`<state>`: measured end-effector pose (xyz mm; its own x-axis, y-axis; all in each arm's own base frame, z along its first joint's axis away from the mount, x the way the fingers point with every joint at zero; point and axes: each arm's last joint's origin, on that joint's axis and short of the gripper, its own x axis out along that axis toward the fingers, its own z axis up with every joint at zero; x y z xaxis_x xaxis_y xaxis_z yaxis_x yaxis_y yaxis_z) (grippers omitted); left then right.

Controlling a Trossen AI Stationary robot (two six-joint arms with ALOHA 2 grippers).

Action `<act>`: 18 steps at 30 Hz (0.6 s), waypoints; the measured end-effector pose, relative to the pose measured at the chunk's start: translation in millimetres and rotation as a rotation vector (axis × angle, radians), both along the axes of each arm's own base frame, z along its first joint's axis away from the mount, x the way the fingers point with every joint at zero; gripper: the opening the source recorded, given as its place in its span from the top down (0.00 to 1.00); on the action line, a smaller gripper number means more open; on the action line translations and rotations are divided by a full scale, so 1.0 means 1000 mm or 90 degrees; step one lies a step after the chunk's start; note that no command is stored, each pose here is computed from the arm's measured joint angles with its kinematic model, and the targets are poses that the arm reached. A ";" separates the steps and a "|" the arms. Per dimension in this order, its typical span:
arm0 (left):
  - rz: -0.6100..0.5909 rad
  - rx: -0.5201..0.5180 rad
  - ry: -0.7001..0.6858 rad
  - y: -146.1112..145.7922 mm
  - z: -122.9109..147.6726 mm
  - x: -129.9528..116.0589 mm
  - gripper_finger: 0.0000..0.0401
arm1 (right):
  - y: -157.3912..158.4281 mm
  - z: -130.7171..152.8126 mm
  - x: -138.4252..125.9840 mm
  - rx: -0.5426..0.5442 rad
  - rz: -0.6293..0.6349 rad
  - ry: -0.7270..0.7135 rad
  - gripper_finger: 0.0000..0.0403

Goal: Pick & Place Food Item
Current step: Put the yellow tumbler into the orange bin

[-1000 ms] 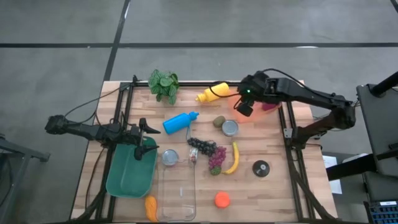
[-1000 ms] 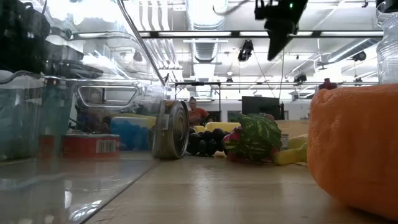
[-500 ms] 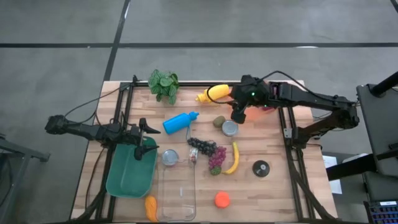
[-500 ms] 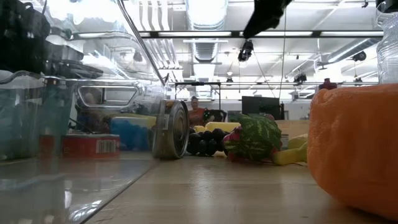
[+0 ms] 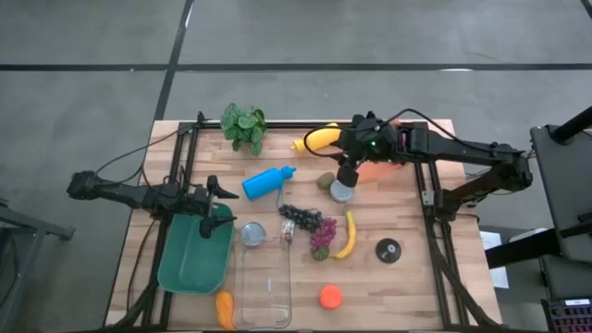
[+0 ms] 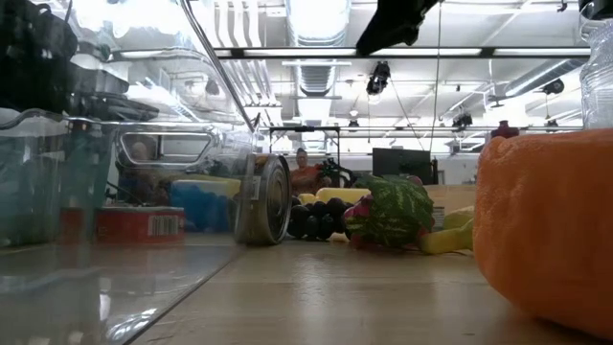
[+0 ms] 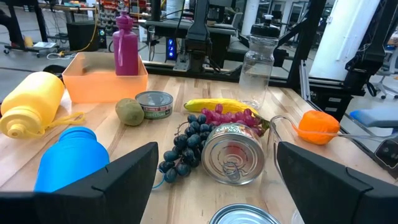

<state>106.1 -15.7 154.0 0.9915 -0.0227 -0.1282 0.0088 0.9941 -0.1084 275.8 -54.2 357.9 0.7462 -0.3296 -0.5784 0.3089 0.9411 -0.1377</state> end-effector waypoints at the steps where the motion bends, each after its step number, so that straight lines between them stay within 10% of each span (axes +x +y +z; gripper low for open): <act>1: 0.000 0.000 0.000 0.000 0.000 0.000 0.16 | 0.000 0.000 0.000 0.003 0.003 -0.001 0.62; 18: 0.000 0.000 0.000 0.000 0.000 0.000 0.16 | 0.002 0.001 0.001 -0.003 0.059 -0.004 0.62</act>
